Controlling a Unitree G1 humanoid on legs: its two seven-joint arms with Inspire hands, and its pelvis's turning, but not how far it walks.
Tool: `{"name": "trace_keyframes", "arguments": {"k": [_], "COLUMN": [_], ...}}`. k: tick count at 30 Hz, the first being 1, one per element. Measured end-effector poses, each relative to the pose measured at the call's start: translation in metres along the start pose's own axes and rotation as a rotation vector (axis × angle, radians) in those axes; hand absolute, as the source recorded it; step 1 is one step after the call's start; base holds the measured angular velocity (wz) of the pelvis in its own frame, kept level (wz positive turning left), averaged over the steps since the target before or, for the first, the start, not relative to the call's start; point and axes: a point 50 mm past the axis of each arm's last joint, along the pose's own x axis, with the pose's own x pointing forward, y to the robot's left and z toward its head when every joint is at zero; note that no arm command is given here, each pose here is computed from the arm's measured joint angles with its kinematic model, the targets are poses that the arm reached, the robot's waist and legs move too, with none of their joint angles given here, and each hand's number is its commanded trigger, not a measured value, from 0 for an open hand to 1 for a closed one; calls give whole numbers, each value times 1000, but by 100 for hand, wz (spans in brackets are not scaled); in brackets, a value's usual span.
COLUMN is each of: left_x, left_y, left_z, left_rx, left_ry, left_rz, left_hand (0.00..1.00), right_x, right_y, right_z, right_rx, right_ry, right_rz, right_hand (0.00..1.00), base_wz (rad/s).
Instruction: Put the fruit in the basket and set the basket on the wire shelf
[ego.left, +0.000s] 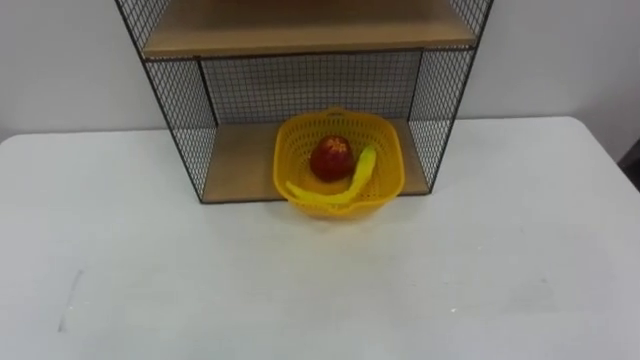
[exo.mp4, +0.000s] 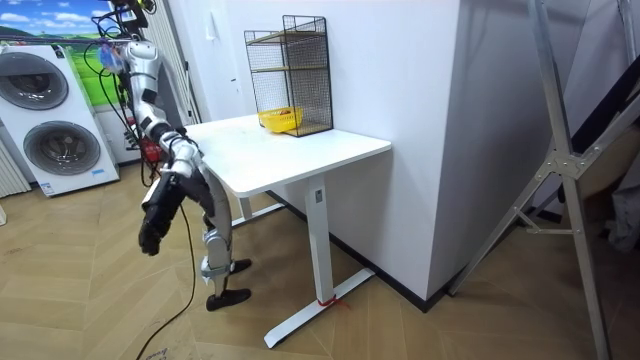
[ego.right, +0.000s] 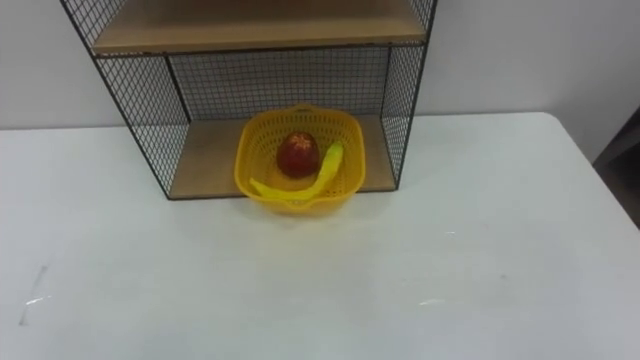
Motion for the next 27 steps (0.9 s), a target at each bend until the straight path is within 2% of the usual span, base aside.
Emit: {"name": "trace_keyframes", "arguments": {"k": [4, 7, 9, 10, 12, 13, 15, 18, 21, 25, 27], "left_x": [-10, -18, -26, -29, -36, -37, -49, -60, -78, -90, -94], "left_y": [8, 19, 27, 28, 32, 34, 24, 17, -2, -14, -11], "left_z": [-46, -78, -100, -105, -120, -122, -131, -138, -143, -145, -150], "left_rx": [203, 377, 533, 567, 756, 800, 919, 1046, 1161, 1249, 1302], "left_ry": [88, 145, 180, 187, 186, 186, 172, 136, 64, -7, -8], "left_rz": [-104, -203, -320, -356, -508, -537, -674, -792, -926, -1005, -1033], "left_hand": [0, 0, 0, 0, 0, 0, 0, 0, 0, 0, 0], "right_x": [-3, -16, -23, -24, -30, -31, -38, -45, -53, -61, -69], "right_y": [-19, -24, -30, -32, -31, -30, -25, -24, -24, -23, -19], "right_z": [-44, -79, -100, -104, -116, -118, -127, -138, -151, -159, -164], "right_rx": [-138, -253, -359, -383, -533, -563, -707, -881, -1086, -1300, -1401], "right_ry": [94, 162, 197, 205, 187, 183, 155, 139, 140, 78, 52], "right_rz": [-43, -10, 29, 39, 137, 165, 298, 439, 603, 752, 834], "right_hand": [0, 0, 0, 0, 0, 0, 0, 0, 0, 0, 0], "base_wz": [1, 4, 0, 4, -4, -5, -6, 0, 8, -6, -18]}}
